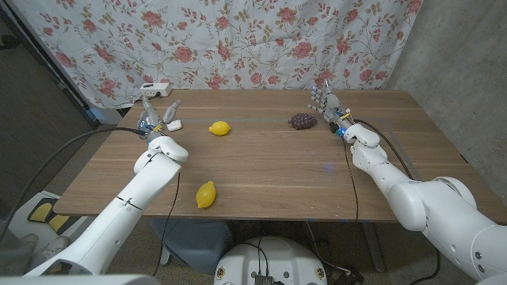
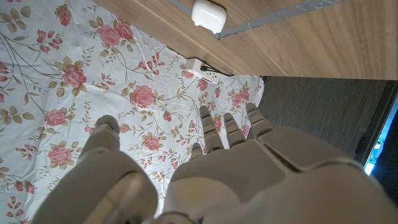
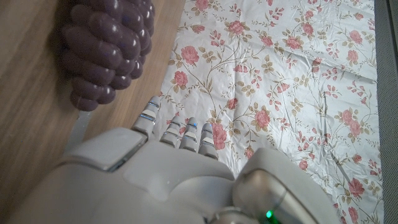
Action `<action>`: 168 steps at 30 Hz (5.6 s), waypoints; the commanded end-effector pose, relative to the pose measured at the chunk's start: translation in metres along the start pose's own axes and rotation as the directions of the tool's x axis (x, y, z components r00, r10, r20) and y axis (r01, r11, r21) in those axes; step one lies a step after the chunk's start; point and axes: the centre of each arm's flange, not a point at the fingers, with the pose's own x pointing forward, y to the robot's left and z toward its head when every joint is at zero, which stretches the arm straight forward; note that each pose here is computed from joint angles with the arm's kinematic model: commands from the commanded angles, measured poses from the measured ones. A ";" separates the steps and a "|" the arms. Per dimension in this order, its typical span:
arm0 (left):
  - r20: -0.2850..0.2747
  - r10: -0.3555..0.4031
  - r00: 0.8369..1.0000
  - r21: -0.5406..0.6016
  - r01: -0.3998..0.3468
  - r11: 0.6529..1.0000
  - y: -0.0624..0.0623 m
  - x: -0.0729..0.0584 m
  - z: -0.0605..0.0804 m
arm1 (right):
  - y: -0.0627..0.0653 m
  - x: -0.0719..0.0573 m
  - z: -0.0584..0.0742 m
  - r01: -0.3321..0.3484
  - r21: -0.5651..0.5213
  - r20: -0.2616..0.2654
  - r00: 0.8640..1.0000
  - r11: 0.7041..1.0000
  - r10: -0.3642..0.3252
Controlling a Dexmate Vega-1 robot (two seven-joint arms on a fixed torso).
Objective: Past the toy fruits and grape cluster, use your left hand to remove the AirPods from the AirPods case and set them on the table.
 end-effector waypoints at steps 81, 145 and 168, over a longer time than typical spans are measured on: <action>-0.047 0.040 0.998 0.319 -0.023 0.947 -0.007 0.028 -0.014 | -0.006 -0.010 -0.005 0.002 0.011 -0.011 1.000 1.000 -0.002; -0.178 0.019 0.984 0.285 0.033 0.958 -0.033 0.067 -0.024 | -0.009 -0.003 -0.002 -0.007 0.002 -0.018 1.000 1.000 0.007; -0.218 0.027 0.976 0.321 0.046 0.946 -0.046 0.077 -0.027 | -0.009 -0.002 -0.001 0.002 -0.007 -0.028 1.000 1.000 -0.002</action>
